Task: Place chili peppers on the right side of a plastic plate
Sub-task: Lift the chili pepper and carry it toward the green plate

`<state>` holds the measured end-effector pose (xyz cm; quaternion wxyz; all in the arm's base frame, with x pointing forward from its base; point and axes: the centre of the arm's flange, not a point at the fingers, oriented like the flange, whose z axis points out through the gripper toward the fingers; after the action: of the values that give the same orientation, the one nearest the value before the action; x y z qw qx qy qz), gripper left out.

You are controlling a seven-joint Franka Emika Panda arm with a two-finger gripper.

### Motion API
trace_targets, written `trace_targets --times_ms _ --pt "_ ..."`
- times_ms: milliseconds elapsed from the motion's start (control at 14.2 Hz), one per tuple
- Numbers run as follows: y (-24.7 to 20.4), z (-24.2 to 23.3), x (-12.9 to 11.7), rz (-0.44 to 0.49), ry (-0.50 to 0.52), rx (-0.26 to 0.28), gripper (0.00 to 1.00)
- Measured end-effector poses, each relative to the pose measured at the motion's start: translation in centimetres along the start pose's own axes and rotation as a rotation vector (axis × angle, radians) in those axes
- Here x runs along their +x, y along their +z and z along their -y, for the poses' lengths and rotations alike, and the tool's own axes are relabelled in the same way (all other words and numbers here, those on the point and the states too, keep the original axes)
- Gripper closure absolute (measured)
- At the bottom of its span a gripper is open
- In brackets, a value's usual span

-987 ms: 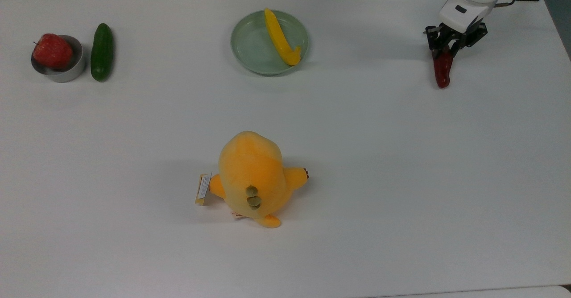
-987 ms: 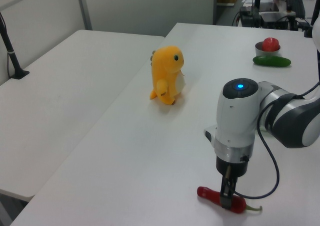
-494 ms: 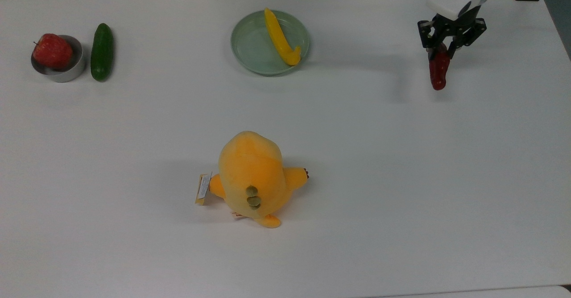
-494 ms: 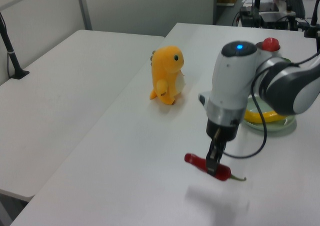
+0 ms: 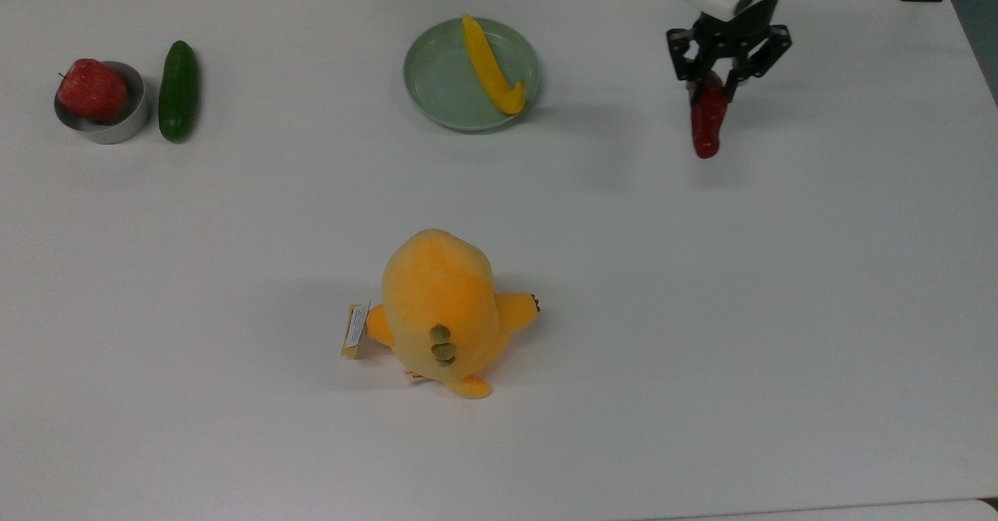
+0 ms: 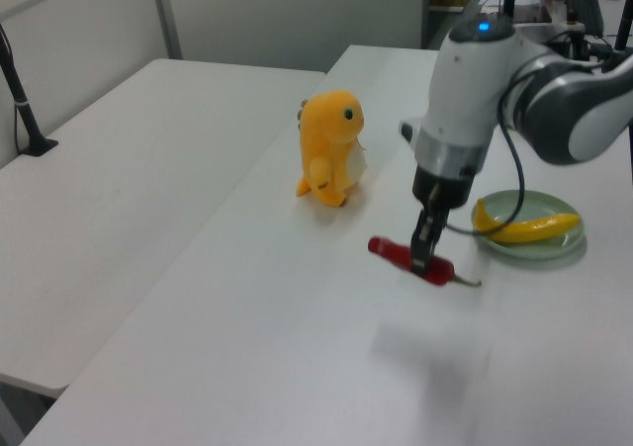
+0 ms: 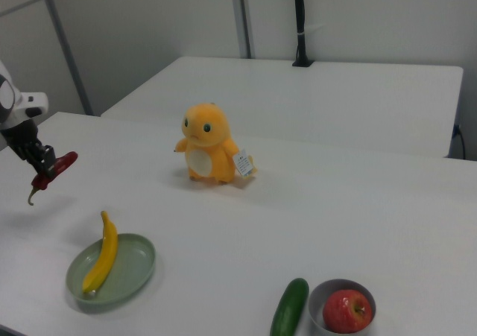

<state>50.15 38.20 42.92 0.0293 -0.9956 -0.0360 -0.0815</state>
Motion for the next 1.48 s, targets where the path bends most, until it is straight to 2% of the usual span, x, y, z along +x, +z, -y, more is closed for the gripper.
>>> trace_targets --times_ms 141,423,635,846,1481 --pt "-1.1 -3.1 0.9 -0.008 0.006 -0.012 0.61" --pt "-2.8 -8.7 1.8 0.034 0.003 -0.078 0.61" --pt "-4.3 -13.6 2.3 0.096 -0.008 -0.137 0.61" --pt "-4.7 -18.8 2.3 0.162 -0.027 -0.175 0.61" --pt "-3.1 -31.3 -0.5 0.266 -0.053 -0.182 0.61"
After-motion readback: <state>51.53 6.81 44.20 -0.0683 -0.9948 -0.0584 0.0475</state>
